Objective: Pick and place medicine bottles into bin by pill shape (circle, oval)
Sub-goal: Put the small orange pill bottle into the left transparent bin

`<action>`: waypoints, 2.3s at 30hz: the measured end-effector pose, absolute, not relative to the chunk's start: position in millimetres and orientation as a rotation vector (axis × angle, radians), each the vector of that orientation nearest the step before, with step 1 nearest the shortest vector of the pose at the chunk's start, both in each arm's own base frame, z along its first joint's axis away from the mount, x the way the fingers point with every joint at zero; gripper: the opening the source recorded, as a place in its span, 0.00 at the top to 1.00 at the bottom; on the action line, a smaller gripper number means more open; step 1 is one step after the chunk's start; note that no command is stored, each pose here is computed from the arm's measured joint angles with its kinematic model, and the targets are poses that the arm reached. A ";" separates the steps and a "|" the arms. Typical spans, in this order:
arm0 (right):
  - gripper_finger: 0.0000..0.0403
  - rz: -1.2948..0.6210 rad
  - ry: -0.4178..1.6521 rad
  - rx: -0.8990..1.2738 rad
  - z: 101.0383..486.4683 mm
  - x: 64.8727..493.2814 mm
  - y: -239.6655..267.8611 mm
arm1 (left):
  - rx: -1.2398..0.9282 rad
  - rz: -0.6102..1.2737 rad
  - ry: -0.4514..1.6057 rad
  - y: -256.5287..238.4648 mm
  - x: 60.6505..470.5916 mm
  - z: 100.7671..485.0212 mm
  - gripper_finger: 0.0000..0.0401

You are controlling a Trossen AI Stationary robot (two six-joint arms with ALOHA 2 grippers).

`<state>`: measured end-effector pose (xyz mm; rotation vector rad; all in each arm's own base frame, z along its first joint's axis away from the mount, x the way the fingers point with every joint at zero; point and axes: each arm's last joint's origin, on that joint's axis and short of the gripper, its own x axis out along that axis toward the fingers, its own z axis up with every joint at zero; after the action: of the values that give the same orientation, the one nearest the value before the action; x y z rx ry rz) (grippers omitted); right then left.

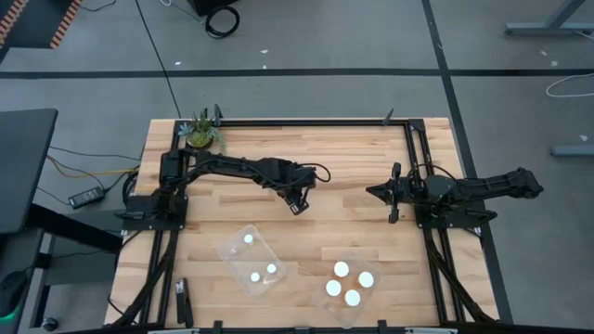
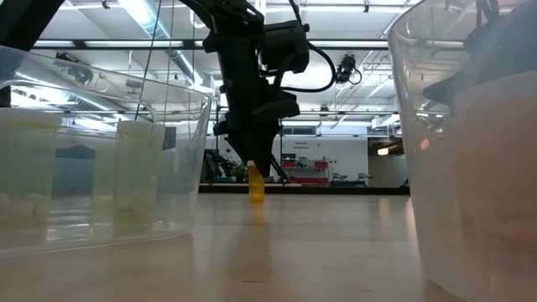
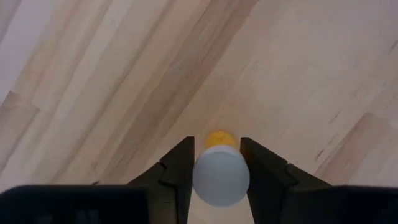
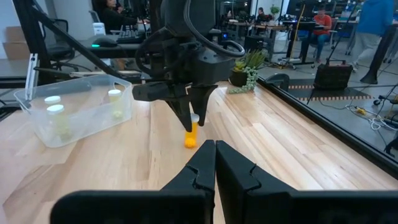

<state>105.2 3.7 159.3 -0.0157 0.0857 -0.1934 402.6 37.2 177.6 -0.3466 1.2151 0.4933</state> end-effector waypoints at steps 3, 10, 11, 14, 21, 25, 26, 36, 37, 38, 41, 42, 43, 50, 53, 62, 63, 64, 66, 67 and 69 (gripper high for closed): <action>0.95 -0.193 0.086 -0.016 159.3 105.2 3.7 | -0.344 0.479 1.221 31.8 402.8 178.0 0.69; 0.95 -0.193 0.086 -0.016 159.3 105.2 3.7 | -0.336 0.459 1.255 17.6 403.2 186.1 0.68; 0.95 -0.193 0.085 -0.016 159.3 105.2 3.7 | -0.331 0.458 1.262 15.8 403.2 188.2 0.69; 0.95 -0.193 0.086 -0.016 159.3 105.2 3.7 | -0.326 0.455 1.276 10.5 403.5 194.6 0.69; 0.95 -0.193 0.085 -0.016 159.3 105.2 3.7 | -0.299 0.425 1.283 -5.0 406.6 214.3 0.68; 0.95 -0.193 0.085 -0.016 159.3 105.2 3.7 | -0.290 0.408 1.282 -16.0 407.8 226.9 0.69; 0.95 -0.193 0.085 -0.016 159.3 105.2 3.7 | -0.292 0.407 1.282 -19.1 407.7 229.9 0.69; 0.95 -0.193 0.086 -0.016 159.3 105.2 3.7 | -0.268 0.388 1.329 -46.6 401.1 243.6 0.68; 0.95 -0.193 0.086 -0.016 159.3 105.2 3.7 | -0.269 0.389 1.332 -48.9 400.5 244.6 0.68; 0.95 -0.193 0.086 -0.016 159.3 105.2 3.7 | -0.273 0.393 1.336 -51.3 399.6 245.5 0.68; 0.95 -0.193 0.086 -0.015 159.3 105.2 3.7 | -0.277 0.398 1.347 -59.1 397.2 246.7 0.69; 0.95 -0.193 0.085 -0.015 159.3 105.2 3.7 | -0.277 0.397 1.348 -61.8 396.6 246.6 0.69; 0.95 -0.193 0.086 -0.015 159.3 105.2 3.7 | -0.277 0.398 1.352 -64.7 395.6 246.6 0.68; 0.95 -0.193 0.086 -0.016 159.3 105.2 3.7 | -0.269 0.384 1.364 -87.1 389.9 246.5 0.68; 0.95 -0.193 0.086 -0.016 159.3 105.2 3.7 | -0.275 0.384 1.362 -94.1 387.4 247.8 0.68; 0.95 -0.193 0.086 -0.015 159.3 105.2 3.7 | -0.312 0.395 1.342 -109.7 377.2 258.7 0.68; 0.95 -0.193 0.086 -0.016 159.3 105.2 3.7 | -0.317 0.394 1.336 -111.2 376.1 260.5 0.68; 0.95 -0.193 0.085 -0.016 159.3 105.2 3.7 | -0.318 0.395 1.334 -112.9 375.0 261.4 0.69; 0.95 -0.193 0.086 -0.015 159.3 105.2 3.7 | -0.321 0.401 1.331 -116.1 373.9 261.5 0.69; 0.95 -0.193 0.085 -0.016 159.3 105.2 3.7 | -0.320 0.402 1.331 -117.5 373.4 261.5 0.69; 0.95 -0.193 0.086 -0.016 159.3 105.2 3.7 | -0.318 0.399 1.332 -121.2 371.9 261.5 0.68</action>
<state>105.2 3.7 159.3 -0.0157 0.0857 -0.1934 371.9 -121.2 261.5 -0.3177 1.3324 0.3988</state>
